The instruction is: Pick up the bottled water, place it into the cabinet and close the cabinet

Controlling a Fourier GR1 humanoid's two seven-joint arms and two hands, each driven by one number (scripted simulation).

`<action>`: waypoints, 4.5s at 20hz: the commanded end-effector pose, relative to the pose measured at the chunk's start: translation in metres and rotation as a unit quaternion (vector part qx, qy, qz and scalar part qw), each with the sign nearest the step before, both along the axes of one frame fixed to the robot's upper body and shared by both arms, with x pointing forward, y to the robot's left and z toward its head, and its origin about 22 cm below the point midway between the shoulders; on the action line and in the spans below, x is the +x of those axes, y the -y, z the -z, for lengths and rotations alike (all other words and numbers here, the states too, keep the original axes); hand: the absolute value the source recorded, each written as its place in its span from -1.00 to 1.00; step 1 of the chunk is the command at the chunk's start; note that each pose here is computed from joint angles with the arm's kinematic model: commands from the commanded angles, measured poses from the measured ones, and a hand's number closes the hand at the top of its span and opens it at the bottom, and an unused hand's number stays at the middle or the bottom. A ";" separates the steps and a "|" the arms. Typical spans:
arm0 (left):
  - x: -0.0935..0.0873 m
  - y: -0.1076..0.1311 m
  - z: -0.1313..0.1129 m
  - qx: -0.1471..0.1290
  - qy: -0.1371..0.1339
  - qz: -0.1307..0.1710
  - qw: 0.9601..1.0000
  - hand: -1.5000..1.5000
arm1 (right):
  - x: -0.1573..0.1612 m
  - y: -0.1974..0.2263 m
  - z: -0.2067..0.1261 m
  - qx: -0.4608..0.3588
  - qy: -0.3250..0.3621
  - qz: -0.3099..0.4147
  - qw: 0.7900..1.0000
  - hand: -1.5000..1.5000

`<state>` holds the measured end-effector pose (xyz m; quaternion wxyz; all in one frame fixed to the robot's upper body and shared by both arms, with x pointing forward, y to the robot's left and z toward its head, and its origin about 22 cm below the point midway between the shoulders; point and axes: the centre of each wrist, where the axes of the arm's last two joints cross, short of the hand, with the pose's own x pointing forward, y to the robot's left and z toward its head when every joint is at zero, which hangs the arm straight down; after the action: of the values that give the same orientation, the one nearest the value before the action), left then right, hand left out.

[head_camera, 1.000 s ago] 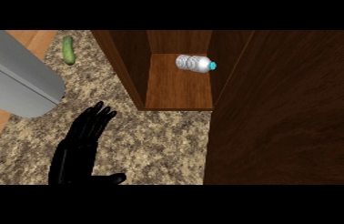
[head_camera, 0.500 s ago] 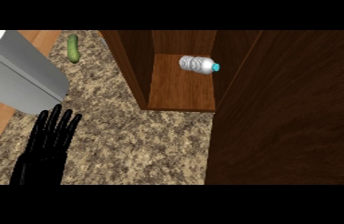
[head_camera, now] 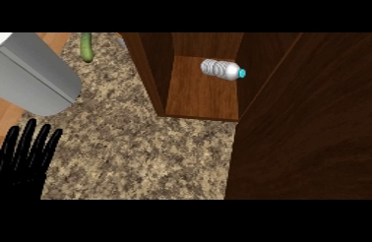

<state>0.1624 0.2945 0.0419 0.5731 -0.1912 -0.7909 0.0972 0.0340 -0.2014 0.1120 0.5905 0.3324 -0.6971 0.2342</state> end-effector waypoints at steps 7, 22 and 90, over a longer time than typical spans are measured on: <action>-0.003 -0.023 -0.010 0.008 0.007 0.037 0.999 -1.00 | 0.004 -0.027 -0.025 0.016 0.036 -0.104 0.994 1.00; 0.002 -0.033 -0.021 0.022 0.012 0.085 0.996 -1.00 | 0.040 -0.022 -0.025 -0.111 0.122 -0.160 0.973 -1.00; 0.005 -0.083 -0.017 0.016 0.021 0.053 0.998 -1.00 | 0.326 -0.160 -0.092 -0.179 0.022 0.129 0.975 1.00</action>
<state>0.1708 0.3759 0.0602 0.5659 -0.2237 -0.7919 0.0505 0.3333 -0.0499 0.1899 0.6438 0.1588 -0.6697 0.3344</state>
